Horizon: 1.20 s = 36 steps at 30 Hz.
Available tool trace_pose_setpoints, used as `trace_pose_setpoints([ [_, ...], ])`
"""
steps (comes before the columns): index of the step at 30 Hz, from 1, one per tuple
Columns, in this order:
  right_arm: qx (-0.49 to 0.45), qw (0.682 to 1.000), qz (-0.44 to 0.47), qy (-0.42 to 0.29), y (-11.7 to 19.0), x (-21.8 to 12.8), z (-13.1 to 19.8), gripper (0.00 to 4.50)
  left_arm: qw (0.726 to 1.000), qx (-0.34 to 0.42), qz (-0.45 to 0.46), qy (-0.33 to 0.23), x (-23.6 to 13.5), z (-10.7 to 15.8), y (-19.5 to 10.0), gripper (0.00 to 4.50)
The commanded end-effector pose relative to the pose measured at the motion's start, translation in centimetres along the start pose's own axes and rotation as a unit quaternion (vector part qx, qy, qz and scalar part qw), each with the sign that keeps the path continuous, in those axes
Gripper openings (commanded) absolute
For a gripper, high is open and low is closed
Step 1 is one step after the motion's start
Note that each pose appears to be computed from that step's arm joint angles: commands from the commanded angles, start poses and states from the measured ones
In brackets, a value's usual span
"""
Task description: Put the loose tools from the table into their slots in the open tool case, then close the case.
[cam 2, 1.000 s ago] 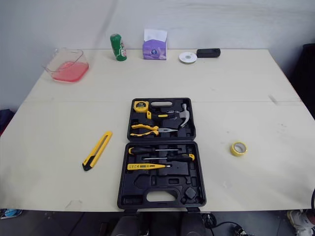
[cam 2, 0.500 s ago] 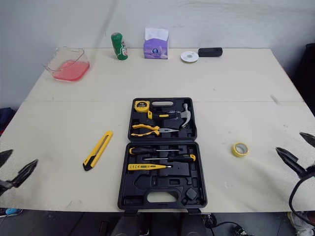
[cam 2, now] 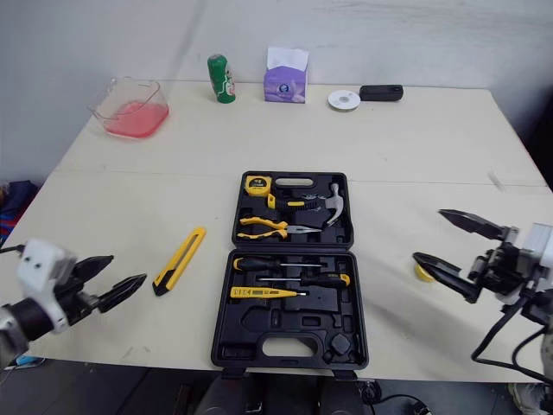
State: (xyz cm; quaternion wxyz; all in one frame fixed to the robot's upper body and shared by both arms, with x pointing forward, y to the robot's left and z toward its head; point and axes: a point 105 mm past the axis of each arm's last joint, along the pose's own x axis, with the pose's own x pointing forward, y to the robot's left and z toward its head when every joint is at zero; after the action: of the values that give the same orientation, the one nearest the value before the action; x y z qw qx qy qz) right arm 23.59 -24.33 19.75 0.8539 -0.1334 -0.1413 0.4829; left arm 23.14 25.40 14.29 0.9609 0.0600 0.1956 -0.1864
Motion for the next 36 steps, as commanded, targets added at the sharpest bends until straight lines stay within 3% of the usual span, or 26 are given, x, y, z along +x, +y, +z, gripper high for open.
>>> trace_pose_setpoints([
  [1, -0.011, 0.998, 0.055, -0.024, 1.5, 1.3, 1.3, 4.5, 0.999, -0.02, 0.009, 0.036, 1.2, 0.4, -1.0, 4.43],
  [6, 0.01, 0.993, 0.106, -0.056, 3.2, 3.1, 2.2, 4.5, 0.995, -0.021, 0.019, 0.094, 4.1, 0.6, -1.9, 4.43],
  [14, 0.008, 0.993, 0.109, -0.052, 3.4, 3.5, 2.2, 4.5, 0.99, -0.008, 0.062, 0.129, 6.6, 0.2, -1.2, 4.43],
  [26, 0.006, 0.991, 0.125, -0.053, 4.7, 3.5, 2.5, 4.5, 0.98, -0.024, 0.035, 0.193, 7.4, -3.9, -3.0, 4.43],
  [29, 0.006, 0.991, 0.127, -0.051, 4.8, 3.6, 2.7, 4.5, 0.977, -0.031, 0.036, 0.21, 7.2, -5.1, -3.1, 3.72],
  [35, 0.006, 0.991, 0.127, -0.051, 5.0, 3.8, 3.1, 4.5, 0.976, -0.028, 0.033, 0.213, 7.0, -5.8, -3.4, 1.26],
  [36, 0.006, 0.991, 0.127, -0.05, 5.0, 3.9, 3.1, 4.5, 0.977, -0.024, 0.036, 0.209, 7.0, -5.7, -3.2, 1.25],
])
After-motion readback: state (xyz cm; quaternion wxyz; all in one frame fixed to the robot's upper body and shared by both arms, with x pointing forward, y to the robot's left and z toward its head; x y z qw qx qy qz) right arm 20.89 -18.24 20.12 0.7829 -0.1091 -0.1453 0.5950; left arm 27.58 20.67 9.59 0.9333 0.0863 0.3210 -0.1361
